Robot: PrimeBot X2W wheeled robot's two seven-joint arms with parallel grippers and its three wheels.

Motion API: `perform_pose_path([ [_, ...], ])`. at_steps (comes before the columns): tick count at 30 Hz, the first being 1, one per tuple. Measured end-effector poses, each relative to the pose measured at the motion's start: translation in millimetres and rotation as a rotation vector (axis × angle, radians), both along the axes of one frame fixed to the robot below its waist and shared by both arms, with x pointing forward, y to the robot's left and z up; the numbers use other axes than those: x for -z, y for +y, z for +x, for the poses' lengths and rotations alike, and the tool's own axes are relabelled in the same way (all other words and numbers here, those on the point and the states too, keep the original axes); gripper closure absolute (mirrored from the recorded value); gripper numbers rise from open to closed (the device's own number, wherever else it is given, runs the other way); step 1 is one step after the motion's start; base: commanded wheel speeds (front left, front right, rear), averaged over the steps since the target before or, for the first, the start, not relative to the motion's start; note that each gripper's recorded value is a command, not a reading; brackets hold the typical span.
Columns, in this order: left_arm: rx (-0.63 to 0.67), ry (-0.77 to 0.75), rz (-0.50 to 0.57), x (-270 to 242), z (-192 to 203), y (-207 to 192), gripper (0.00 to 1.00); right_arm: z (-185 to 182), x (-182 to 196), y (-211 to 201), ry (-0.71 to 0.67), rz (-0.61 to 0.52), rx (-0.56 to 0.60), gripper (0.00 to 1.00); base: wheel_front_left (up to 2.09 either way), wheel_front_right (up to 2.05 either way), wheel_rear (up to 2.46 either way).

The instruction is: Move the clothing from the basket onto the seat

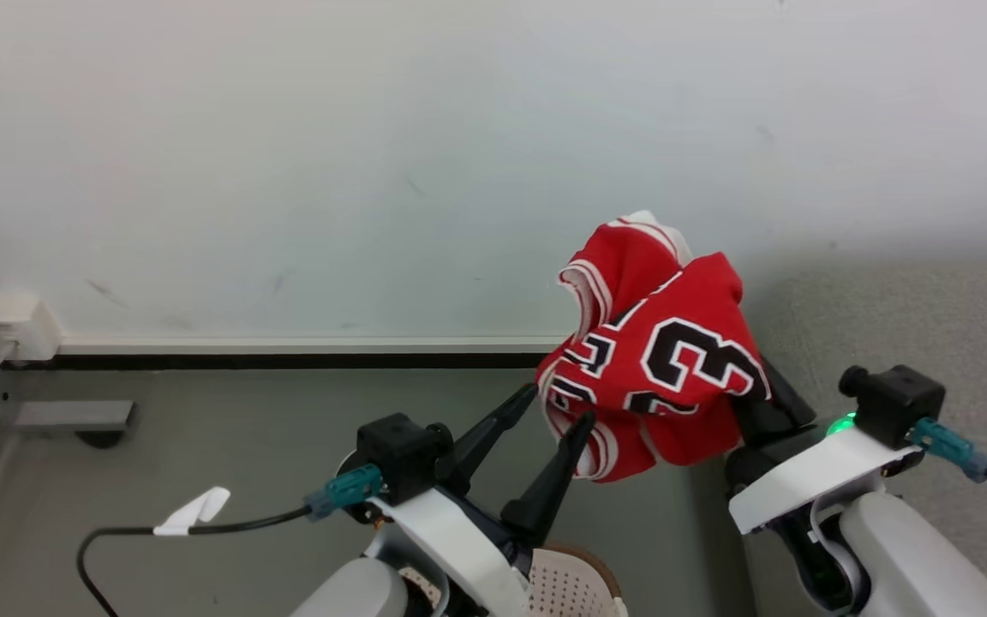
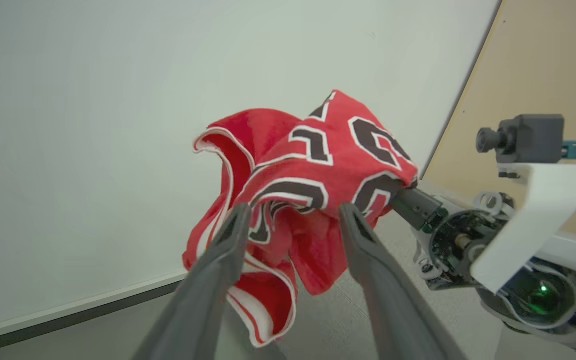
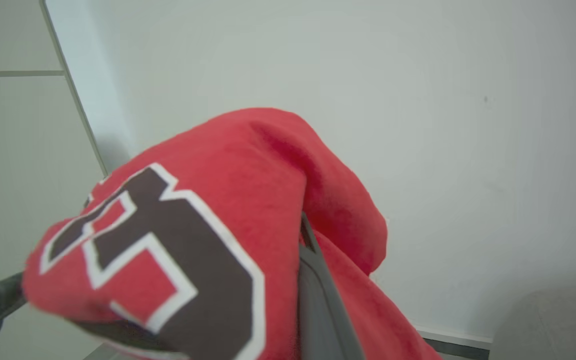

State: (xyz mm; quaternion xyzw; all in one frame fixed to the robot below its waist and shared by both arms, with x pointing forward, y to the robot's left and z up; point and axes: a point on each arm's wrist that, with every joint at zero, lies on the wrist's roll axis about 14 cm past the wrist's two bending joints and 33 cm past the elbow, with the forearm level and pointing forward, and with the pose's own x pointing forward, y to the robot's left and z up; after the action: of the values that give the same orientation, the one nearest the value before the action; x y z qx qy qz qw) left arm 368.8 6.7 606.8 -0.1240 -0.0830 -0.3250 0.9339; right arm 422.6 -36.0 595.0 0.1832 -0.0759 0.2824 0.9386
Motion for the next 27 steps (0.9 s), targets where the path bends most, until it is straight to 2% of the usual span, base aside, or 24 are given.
perform_pose_path([
  [11,0.113,0.017,0.014,14,2,-39,0.0,9,-17,-87,-0.057,0.007,0.214,1.0,0.0,0.0,0.0],
  [27,0.308,-0.039,0.064,25,4,-105,0.0,-33,-12,-193,-0.07,0.001,0.493,1.0,0.0,0.0,0.0],
])
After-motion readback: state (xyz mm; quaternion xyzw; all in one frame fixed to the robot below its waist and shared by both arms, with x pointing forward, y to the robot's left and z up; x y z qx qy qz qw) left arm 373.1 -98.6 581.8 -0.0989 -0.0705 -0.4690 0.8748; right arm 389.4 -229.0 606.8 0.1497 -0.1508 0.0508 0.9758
